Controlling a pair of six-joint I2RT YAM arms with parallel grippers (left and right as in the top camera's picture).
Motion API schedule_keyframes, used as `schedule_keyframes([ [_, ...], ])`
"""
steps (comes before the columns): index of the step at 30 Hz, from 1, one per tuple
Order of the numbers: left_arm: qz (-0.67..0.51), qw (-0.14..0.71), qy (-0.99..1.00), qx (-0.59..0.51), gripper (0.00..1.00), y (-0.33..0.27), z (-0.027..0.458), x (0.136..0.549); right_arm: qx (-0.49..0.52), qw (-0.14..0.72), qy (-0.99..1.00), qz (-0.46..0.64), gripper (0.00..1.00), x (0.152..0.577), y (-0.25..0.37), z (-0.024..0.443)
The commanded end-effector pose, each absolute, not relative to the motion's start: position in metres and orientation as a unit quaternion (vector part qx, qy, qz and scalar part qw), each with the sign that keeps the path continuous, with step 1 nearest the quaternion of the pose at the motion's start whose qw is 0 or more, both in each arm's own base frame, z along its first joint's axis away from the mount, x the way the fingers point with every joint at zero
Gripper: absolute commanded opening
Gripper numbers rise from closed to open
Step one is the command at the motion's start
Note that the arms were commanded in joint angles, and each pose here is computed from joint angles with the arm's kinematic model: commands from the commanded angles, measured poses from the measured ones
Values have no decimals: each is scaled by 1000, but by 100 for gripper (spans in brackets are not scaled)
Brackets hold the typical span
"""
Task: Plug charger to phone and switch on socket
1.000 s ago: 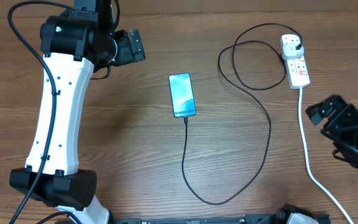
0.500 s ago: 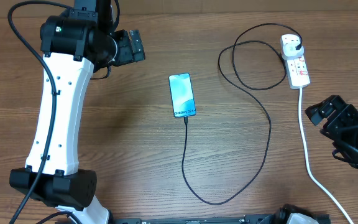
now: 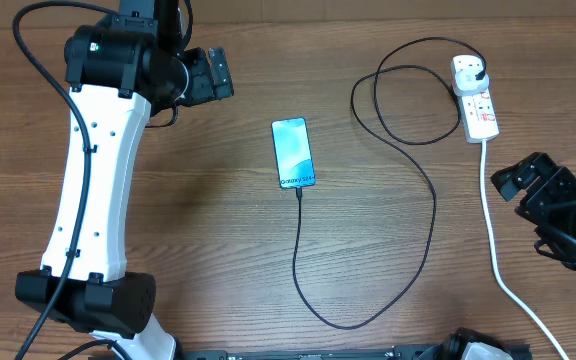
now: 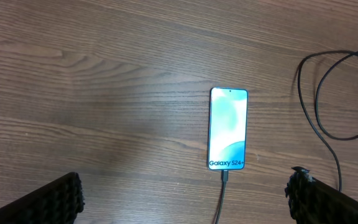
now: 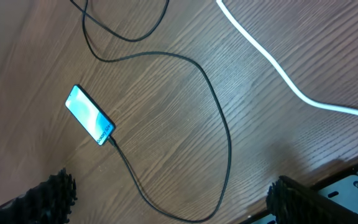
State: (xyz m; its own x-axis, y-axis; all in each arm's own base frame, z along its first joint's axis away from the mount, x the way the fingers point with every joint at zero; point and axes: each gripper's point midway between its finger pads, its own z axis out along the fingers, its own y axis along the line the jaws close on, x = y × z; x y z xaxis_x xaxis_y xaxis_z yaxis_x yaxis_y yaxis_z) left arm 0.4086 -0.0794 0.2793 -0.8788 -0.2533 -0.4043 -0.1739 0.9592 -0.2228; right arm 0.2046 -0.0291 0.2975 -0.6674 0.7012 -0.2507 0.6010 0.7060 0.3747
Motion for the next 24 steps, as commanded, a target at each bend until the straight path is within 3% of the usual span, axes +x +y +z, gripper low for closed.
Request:
schedule_keyframes([
  [1, -87, 217, 966, -110, 100, -78, 276, 410, 347, 222, 904, 114, 100, 201, -30, 305],
  [13, -87, 217, 966, -110, 100, -78, 276, 410, 213, 369, 896, 127, 100, 191, 9, 356],
  [24, -87, 217, 966, -110, 99, -78, 276, 410, 208, 421, 874, 124, 100, 163, 6, 373],
])
